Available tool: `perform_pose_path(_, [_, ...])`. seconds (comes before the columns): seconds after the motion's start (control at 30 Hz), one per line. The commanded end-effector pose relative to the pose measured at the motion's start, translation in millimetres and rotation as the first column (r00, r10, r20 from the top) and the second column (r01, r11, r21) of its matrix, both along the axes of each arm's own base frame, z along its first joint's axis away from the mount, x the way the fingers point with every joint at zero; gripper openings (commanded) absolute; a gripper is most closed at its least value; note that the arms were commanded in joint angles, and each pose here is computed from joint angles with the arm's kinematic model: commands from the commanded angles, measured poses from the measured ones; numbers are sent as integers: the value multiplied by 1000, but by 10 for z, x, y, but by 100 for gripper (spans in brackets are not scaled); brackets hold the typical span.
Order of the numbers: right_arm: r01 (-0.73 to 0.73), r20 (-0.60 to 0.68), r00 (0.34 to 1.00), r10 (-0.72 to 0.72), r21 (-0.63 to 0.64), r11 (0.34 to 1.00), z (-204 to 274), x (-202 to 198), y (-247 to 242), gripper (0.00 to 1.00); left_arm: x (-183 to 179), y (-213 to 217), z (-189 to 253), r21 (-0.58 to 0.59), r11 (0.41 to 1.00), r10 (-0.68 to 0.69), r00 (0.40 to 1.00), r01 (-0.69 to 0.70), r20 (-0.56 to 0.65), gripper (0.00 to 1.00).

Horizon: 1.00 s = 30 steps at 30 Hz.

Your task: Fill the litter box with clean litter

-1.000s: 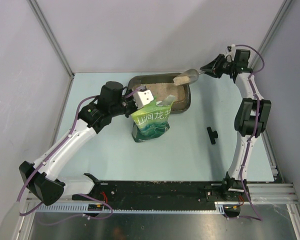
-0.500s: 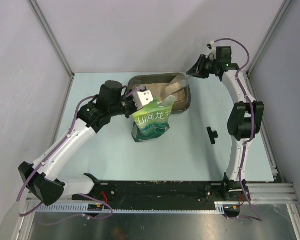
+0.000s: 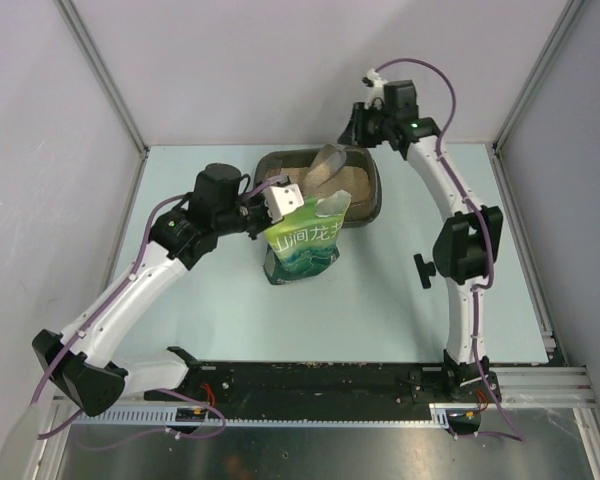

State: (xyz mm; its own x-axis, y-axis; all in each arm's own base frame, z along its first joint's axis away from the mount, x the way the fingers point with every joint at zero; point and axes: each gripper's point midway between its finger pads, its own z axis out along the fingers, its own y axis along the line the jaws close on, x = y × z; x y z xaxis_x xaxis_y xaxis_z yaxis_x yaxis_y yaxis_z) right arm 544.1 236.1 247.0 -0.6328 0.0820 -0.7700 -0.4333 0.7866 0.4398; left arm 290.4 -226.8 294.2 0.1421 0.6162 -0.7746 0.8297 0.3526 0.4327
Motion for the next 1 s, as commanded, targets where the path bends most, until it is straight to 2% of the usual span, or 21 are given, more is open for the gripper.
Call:
perform_pose_path(0.0, [19, 248, 969, 10, -111, 994, 384, 246, 312, 0, -128, -9, 187, -55, 998, -35, 999, 37, 38, 0])
perform_pose_path(0.17, [89, 370, 929, -32, -139, 986, 557, 453, 290, 0, -171, -18, 179, -65, 997, -46, 998, 48, 31, 0])
perform_pose_path(0.27, [89, 418, 908, -13, -163, 983, 721, 437, 238, 0, -176, -15, 190, -66, 997, -46, 998, 48, 33, 0])
perform_pose_path(0.4, [38, 454, 888, 71, -228, 973, 916, 256, 116, 0, -160, -26, 199, -69, 996, -45, 998, 48, 35, 0])
perform_pose_path(0.57, [-49, 499, 840, 214, -323, 945, 1154, -179, 1, 0, -132, -60, 194, -74, 996, -48, 998, 50, 29, 0])
perform_pose_path(0.63, [-45, 502, 837, 216, -330, 943, 1247, -336, -92, 0, -116, -69, 192, -74, 996, -45, 999, 47, 29, 0])
perform_pose_path(0.8, [-69, 506, 845, 170, -212, 975, 1711, -709, -270, 0, -93, -96, 219, -88, 995, -42, 999, 44, 27, 0])
perform_pose_path(0.9, [-124, 525, 834, 171, -124, 985, 2047, -1001, -320, 0, -92, -114, 224, -95, 994, -44, 999, 46, 19, 0])
perform_pose_path(0.97, [-215, 527, 817, 235, -99, 972, 2140, -1209, -269, 0, -75, -116, 228, -96, 994, -40, 999, 42, 20, 0])
